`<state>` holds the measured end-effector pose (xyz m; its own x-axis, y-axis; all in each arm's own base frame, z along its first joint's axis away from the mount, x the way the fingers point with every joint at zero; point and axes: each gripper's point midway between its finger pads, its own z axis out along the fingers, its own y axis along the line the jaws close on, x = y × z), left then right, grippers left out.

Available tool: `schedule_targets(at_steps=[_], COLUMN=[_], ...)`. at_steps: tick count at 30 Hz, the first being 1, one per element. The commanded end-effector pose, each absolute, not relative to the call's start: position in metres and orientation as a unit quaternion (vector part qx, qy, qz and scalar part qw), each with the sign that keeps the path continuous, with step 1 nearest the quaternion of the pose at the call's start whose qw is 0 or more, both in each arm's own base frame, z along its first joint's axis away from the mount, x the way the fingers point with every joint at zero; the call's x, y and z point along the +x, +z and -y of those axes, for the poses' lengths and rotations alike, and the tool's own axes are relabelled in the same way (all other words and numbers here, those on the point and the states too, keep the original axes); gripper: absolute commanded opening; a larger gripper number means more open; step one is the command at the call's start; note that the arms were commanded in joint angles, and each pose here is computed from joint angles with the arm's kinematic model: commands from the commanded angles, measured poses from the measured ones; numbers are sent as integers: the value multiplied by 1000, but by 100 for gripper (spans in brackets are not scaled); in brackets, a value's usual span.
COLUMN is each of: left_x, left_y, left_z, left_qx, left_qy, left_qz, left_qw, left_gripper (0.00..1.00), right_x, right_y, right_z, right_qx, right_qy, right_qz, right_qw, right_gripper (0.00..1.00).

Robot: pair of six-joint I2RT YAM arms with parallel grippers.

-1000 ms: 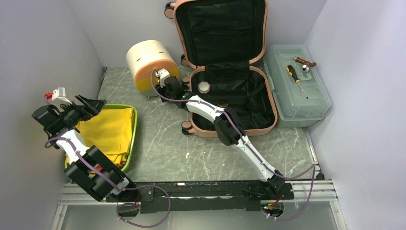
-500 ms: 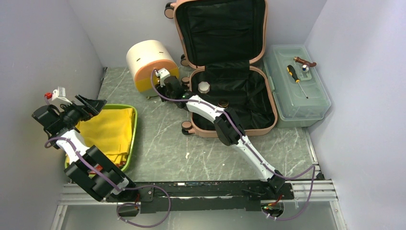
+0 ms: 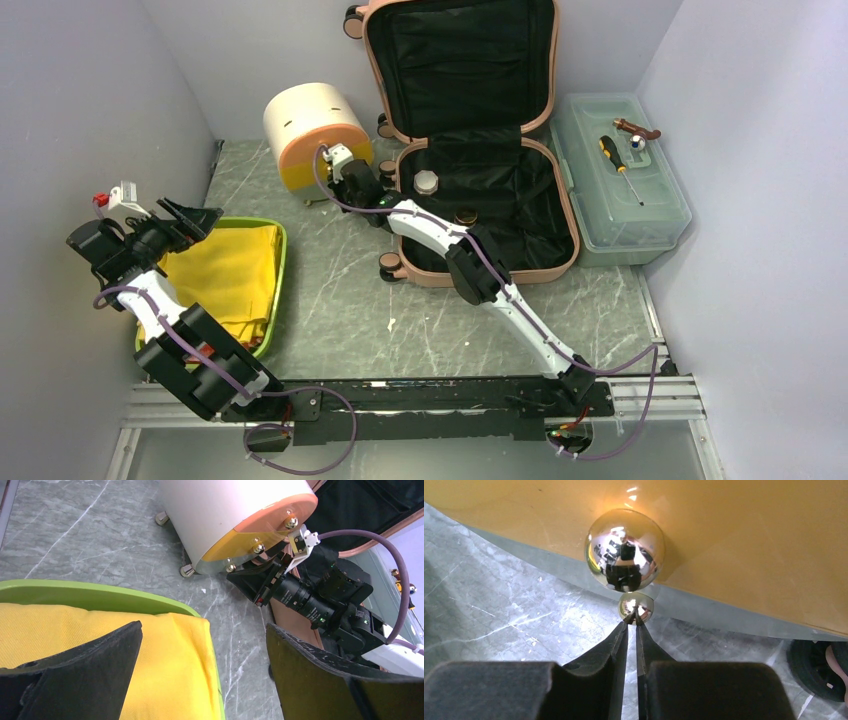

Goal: Open, take out, and arrange the luggage
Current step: Open the drawer in the storage box.

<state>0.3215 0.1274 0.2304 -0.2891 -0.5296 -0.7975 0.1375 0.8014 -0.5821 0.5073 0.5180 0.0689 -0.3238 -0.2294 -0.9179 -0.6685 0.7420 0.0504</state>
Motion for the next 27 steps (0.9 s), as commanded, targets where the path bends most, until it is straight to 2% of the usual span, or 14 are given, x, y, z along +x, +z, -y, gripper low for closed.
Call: schedule_targets(at_steps=[1, 5, 11, 14, 27], left_x=[321, 321, 321, 321, 321], left_y=[238, 239, 240, 240, 241], left_z=[-130, -129, -128, -128, -130], left_qx=[-114, -114, -112, -112, -107], left_qy=[-272, -273, -276, -275, -259], left_qz=[-746, -745, -744, -743, -746], left_qw=[597, 597, 599, 599, 604], left_gripper=[99, 99, 99, 99, 99], right_x=[515, 510, 507, 506, 508], right_y=[117, 119, 137, 132, 127], right_z=[-528, -523, -514, -520, -521], right_qx=[-277, -285, -291, -300, -327], right_qy=[236, 228, 239, 250, 233], right_qz=[-751, -756, -750, -741, -678], right_qw=[551, 543, 544, 546, 616], right_gripper=[12, 12, 35, 42, 45])
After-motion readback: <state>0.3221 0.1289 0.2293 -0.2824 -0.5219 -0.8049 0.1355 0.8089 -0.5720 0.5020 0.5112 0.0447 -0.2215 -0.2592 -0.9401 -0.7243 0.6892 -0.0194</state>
